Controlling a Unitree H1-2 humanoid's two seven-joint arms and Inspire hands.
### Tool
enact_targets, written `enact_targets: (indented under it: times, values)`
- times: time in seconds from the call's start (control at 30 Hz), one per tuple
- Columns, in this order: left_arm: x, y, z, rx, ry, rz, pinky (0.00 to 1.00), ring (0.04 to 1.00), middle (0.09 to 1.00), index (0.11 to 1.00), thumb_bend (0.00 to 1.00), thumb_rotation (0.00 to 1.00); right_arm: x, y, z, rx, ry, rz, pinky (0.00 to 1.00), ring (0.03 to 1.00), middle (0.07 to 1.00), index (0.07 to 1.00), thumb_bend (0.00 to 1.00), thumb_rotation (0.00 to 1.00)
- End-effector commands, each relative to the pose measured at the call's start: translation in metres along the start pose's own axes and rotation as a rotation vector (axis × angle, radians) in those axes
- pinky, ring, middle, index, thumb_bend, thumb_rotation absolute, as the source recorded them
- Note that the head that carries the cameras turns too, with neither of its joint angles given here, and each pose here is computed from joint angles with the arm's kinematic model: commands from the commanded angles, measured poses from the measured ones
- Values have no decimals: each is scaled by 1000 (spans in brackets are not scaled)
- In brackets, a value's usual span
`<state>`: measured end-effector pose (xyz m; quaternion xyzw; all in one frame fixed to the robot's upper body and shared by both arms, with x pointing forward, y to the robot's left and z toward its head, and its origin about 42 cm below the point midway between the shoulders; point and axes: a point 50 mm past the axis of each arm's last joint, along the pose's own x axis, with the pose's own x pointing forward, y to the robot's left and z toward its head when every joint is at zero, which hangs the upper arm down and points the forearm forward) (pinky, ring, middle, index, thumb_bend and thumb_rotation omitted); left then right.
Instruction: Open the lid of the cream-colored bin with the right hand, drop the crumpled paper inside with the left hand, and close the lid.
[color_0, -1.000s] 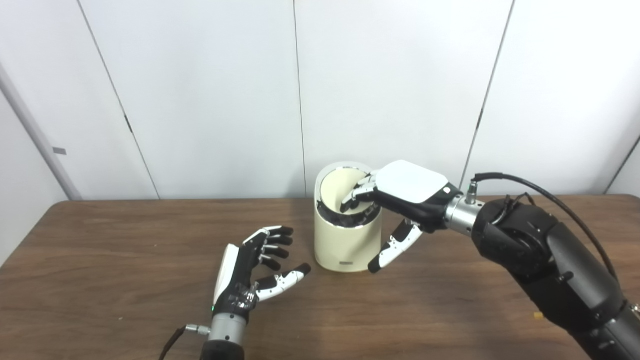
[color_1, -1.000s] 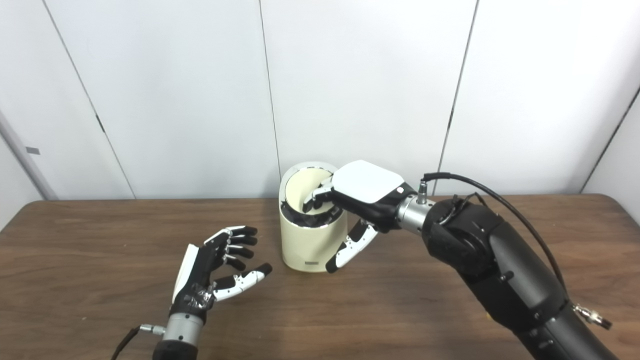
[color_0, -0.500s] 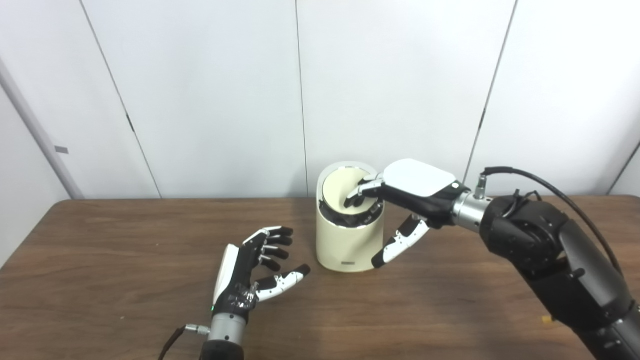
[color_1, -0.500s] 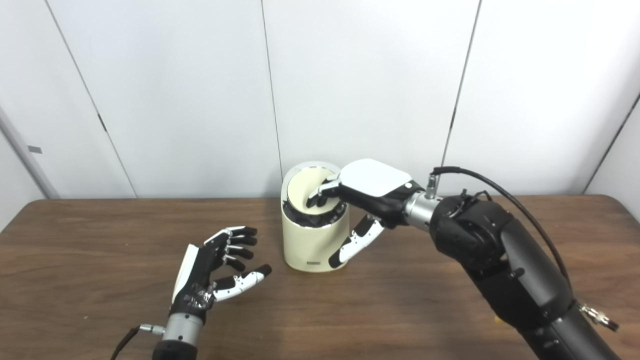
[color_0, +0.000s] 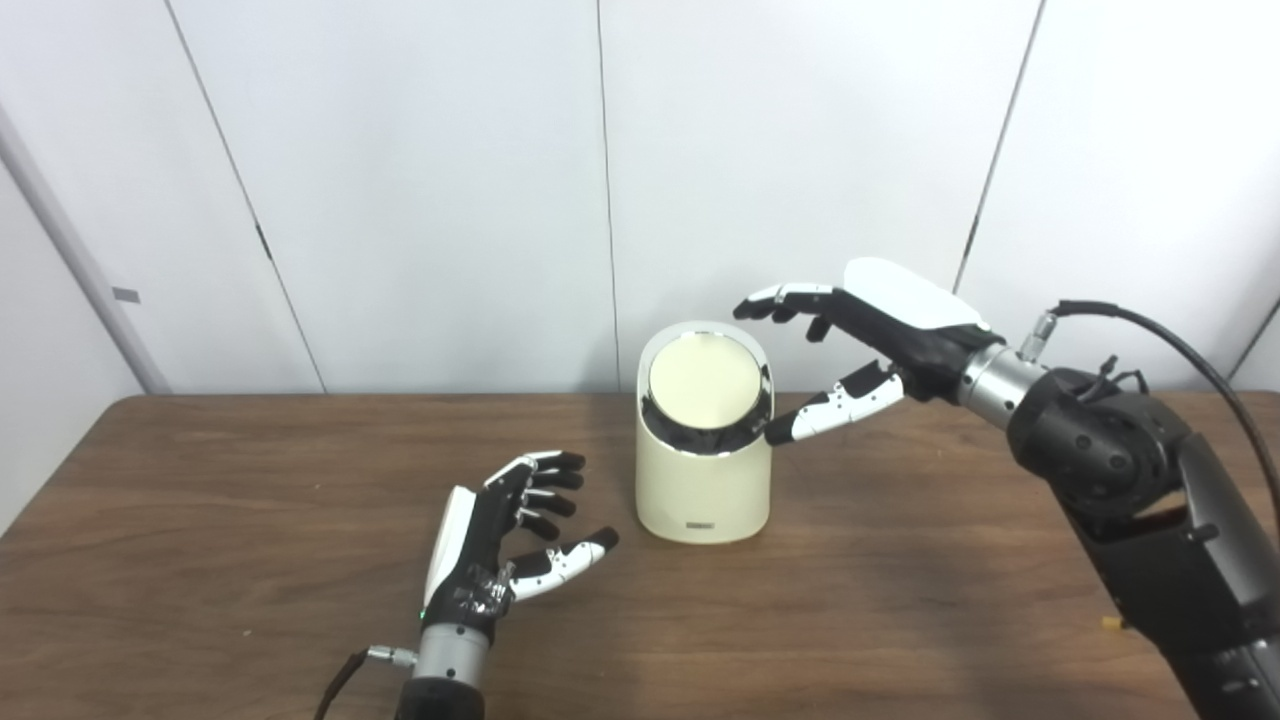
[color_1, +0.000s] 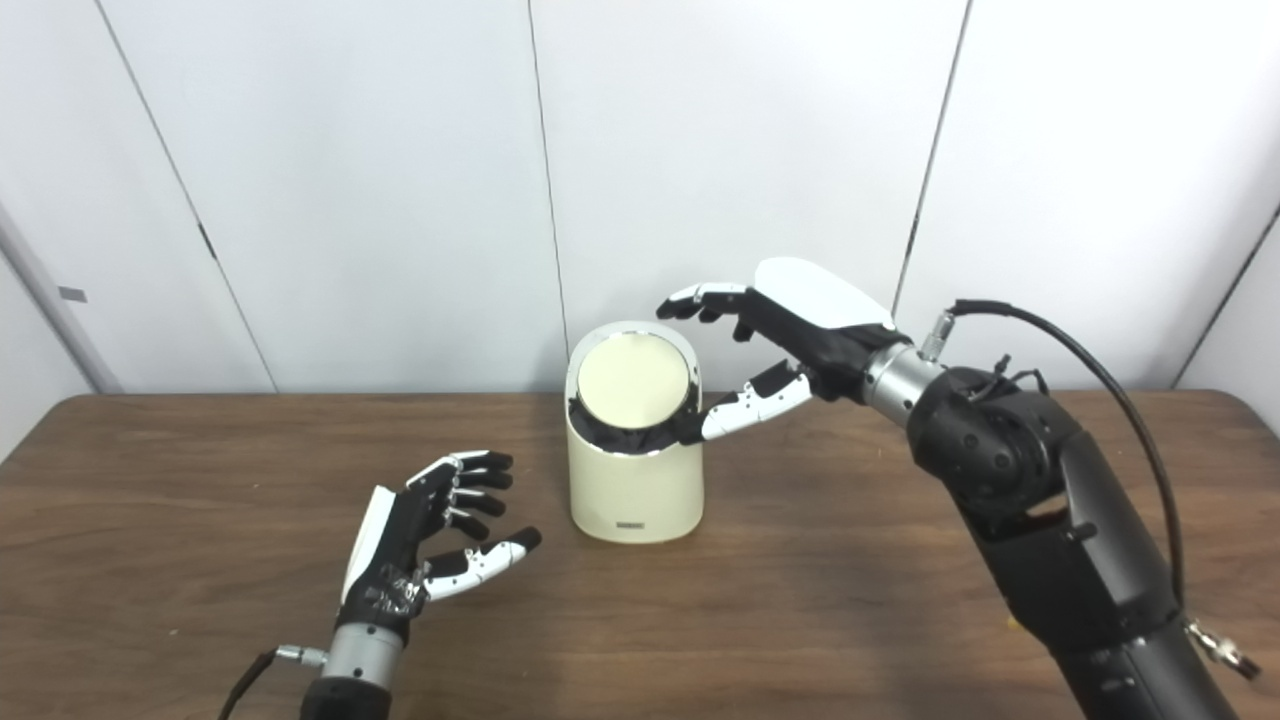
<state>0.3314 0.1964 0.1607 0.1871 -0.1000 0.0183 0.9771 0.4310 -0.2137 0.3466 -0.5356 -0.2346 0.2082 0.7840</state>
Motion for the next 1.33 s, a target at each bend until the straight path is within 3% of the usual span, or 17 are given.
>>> enact_targets:
  times: [0.0, 0.13, 0.23, 0.33, 0.5, 0.63, 0.73, 1.03, 1.3]
  values:
    - [12, 4, 16, 2, -76, 11, 514, 613, 683, 710, 704, 83, -3, -14, -2, 45, -6, -109, 648, 810, 831, 827, 716, 519]
    - [11, 4, 16, -2, -81, 6, 510, 611, 681, 709, 705, 79, -21, 2, -16, 146, 36, -156, 653, 819, 845, 869, 684, 421]
    - [12, 6, 17, 0, -84, 4, 506, 609, 683, 709, 705, 80, -37, 21, -25, 202, 79, -170, 684, 824, 844, 871, 694, 255]
    - [11, 8, 17, -9, -91, 6, 503, 607, 683, 710, 705, 65, -51, 39, -32, 269, 136, -185, 672, 812, 850, 869, 701, 212]
    - [11, 13, 17, -29, -118, 3, 512, 619, 689, 718, 702, 12, -73, 58, -41, 359, 207, -237, 664, 811, 865, 865, 726, 242]
    - [12, 16, 17, -35, -136, 1, 515, 626, 695, 726, 707, 37, -91, 74, -50, 395, 268, -287, 624, 800, 868, 876, 720, 248]
    - [12, 16, 17, -41, -149, -1, 511, 623, 694, 732, 711, 35, -101, 87, -50, 439, 288, -313, 649, 804, 867, 882, 720, 250]
    - [12, 15, 15, -54, -153, -3, 516, 639, 697, 740, 711, 46, -106, 114, -43, 523, 336, -364, 647, 793, 860, 871, 722, 243]
    - [12, 12, 15, -51, -147, -10, 535, 648, 708, 748, 706, 35, -103, 121, -41, 522, 358, -373, 620, 788, 856, 862, 722, 213]
